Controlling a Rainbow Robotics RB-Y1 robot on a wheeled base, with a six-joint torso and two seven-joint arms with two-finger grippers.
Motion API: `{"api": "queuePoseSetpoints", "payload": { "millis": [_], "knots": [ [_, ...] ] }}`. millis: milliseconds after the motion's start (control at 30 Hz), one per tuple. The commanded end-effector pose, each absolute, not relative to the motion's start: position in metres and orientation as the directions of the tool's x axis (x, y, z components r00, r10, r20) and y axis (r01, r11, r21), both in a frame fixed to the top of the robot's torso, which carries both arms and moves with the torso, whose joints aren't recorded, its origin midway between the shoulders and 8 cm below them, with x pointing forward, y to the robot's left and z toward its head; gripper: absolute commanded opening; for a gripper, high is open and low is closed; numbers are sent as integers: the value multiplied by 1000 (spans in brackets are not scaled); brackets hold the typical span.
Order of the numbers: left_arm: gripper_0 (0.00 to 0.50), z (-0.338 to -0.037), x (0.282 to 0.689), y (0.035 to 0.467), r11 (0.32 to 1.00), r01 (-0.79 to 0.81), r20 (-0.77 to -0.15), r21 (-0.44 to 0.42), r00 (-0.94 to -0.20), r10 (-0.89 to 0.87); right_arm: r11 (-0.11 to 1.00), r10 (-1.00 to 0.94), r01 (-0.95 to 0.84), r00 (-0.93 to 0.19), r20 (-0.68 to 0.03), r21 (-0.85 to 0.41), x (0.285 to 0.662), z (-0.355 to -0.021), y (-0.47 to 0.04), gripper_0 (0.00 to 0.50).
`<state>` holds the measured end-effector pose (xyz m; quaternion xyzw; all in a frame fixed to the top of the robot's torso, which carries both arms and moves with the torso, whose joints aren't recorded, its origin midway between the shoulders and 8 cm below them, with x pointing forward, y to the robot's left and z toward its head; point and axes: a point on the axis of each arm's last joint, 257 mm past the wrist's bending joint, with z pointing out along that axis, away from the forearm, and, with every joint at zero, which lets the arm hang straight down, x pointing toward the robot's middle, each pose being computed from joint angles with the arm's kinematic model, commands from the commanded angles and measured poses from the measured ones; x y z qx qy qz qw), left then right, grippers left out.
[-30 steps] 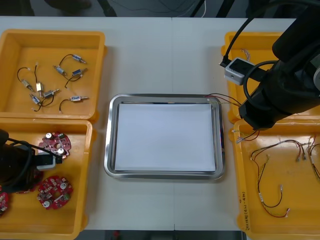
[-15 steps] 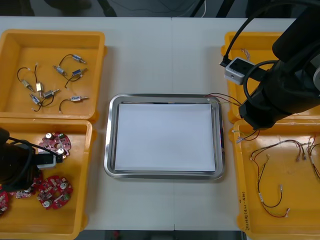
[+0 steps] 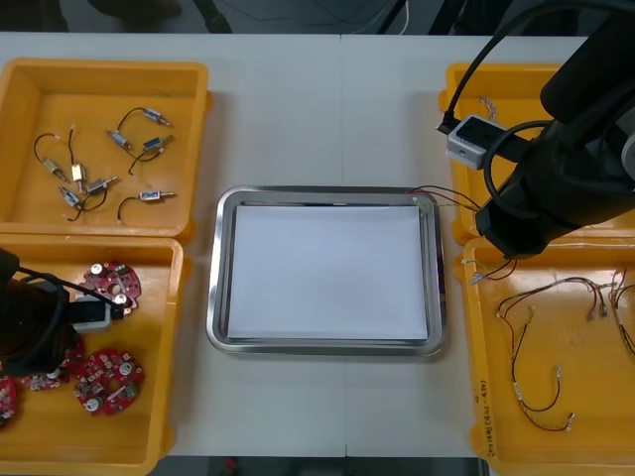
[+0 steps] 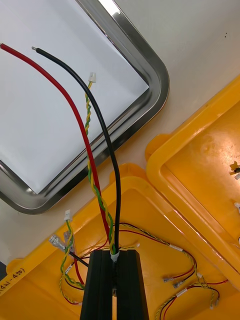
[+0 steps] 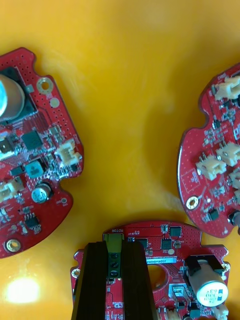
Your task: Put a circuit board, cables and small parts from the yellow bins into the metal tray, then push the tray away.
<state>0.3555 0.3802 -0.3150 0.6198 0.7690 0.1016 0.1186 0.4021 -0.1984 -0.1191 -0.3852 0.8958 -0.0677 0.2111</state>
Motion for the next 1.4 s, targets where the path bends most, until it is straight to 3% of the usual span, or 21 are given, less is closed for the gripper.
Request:
{"api": "queuePoseSetpoints", "payload": {
  "millis": [33,233,600,833,1000,1400],
  "knots": [
    [0,-287,372,377,140,933,-30,331,-138,990,639,-768,-695,-550,-329,-329,402,-108,-188,0],
    [0,-263,373,382,169,926,-29,337,-169,985,640,-767,-691,-551,-328,-336,404,-107,-190,0],
    [0,-224,370,375,251,909,-80,334,-238,968,642,-766,-686,-556,-322,-343,404,-106,-192,0],
    [0,-200,371,371,327,885,-127,331,-301,945,635,-771,-694,-550,-320,-339,403,-107,-191,0],
    [0,-186,364,372,375,867,-126,327,-353,927,641,-767,-685,-556,-321,-345,404,-106,-193,0],
    [0,-155,358,332,473,819,-141,325,-453,880,647,-762,-678,-561,-322,-349,406,-106,-195,0]
  ]
}}
